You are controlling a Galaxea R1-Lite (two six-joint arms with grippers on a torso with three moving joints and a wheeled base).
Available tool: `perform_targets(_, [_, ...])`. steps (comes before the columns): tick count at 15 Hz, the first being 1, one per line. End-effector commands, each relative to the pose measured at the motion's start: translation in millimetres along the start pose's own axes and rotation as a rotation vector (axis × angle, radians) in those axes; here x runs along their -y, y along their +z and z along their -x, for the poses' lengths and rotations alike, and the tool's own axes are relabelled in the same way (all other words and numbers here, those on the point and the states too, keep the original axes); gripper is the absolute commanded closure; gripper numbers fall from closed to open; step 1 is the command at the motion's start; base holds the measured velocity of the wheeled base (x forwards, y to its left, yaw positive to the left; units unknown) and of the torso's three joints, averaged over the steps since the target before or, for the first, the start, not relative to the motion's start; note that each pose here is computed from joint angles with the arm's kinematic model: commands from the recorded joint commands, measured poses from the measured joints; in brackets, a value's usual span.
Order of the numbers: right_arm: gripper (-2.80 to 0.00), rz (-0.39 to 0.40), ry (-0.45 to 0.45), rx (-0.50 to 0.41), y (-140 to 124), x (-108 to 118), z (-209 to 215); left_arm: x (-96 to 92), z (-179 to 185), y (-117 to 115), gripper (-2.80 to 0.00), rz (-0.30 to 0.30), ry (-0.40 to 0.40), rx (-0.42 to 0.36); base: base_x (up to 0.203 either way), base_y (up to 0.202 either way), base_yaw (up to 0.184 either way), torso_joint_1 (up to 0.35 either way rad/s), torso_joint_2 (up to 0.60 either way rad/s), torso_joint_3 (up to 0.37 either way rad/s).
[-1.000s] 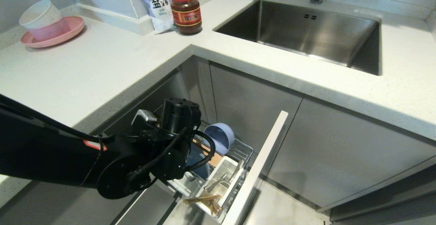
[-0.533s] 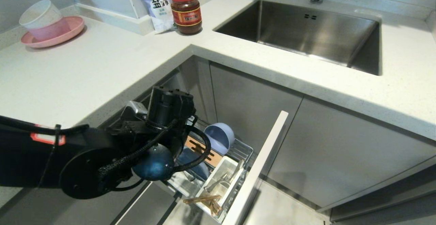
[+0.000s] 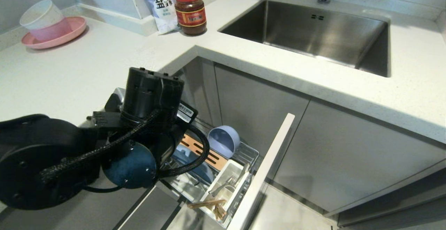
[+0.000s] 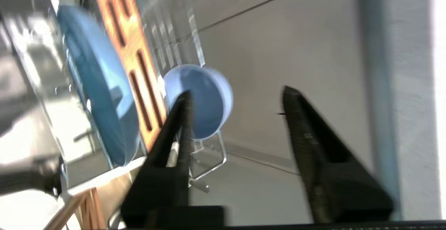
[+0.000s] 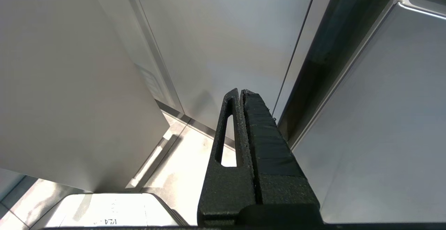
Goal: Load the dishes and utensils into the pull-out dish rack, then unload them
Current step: Pick up the plate and place it in the cupboard, then take the plate out of the cupboard
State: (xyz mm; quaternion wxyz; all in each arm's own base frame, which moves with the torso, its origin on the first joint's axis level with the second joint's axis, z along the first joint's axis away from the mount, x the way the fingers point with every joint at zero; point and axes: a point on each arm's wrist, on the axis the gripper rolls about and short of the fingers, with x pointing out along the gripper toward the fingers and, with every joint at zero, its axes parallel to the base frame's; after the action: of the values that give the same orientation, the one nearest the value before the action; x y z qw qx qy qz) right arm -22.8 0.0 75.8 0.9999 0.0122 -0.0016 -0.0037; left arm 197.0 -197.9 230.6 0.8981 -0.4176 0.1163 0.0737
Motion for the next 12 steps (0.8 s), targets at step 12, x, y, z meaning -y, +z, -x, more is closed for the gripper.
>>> perform_targets(12, [0.00, 0.000, 0.001, 0.003, -0.5, 0.0, 0.2, 3.5, 107.8, 171.3, 0.00, -0.031, -0.380, 0.213, 0.000, 0.000, 0.000, 0.000, 0.00, 0.000])
